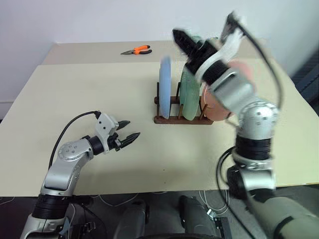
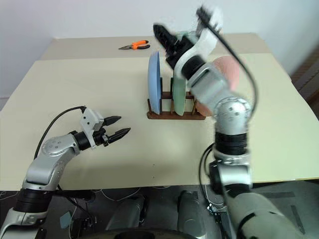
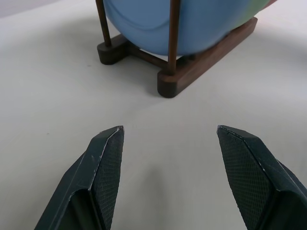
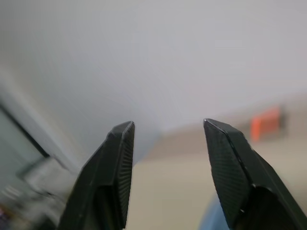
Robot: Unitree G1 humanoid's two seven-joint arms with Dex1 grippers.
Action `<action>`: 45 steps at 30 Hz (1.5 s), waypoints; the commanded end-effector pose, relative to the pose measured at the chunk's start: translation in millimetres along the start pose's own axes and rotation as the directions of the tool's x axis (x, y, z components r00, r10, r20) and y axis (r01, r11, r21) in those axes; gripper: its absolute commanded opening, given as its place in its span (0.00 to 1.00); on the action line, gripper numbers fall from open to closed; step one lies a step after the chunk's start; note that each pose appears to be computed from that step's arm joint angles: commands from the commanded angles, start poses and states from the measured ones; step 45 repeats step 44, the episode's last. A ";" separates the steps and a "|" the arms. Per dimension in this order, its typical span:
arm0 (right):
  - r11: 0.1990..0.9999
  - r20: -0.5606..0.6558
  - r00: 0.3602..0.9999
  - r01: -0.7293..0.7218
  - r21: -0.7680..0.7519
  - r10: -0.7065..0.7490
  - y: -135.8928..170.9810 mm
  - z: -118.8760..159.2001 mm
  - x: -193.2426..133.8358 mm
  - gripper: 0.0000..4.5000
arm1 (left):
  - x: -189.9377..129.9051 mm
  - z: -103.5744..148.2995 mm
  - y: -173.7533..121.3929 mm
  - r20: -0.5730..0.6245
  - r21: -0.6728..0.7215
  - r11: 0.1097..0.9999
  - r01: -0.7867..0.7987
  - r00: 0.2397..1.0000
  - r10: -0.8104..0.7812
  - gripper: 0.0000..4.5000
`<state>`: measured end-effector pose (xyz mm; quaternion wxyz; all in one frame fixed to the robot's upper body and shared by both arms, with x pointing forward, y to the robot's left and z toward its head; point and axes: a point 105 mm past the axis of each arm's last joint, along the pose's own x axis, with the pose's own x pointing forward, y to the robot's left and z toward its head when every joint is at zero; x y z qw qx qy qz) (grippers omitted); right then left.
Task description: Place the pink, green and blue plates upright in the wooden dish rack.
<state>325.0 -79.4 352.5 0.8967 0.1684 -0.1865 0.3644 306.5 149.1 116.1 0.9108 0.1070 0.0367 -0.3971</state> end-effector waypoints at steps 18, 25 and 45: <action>0.731 -0.423 0.823 -0.014 -0.683 -0.379 -104.1 -32.7 -158.8 0.01 | 20.3 14.3 -36.4 0.031 0.033 0.977 0.210 0.977 -0.211 0.71; 0.739 -0.421 0.840 -0.036 -0.673 -0.343 -96.9 -33.8 -143.5 0.01 | 21.3 14.1 -38.9 0.032 0.030 0.977 0.211 0.977 -0.212 0.71; 0.784 -0.417 0.763 0.184 -0.592 -0.494 -169.5 -54.4 -227.4 0.01 | -67.8 -23.6 80.6 -0.062 0.084 0.900 -0.429 0.899 0.434 0.71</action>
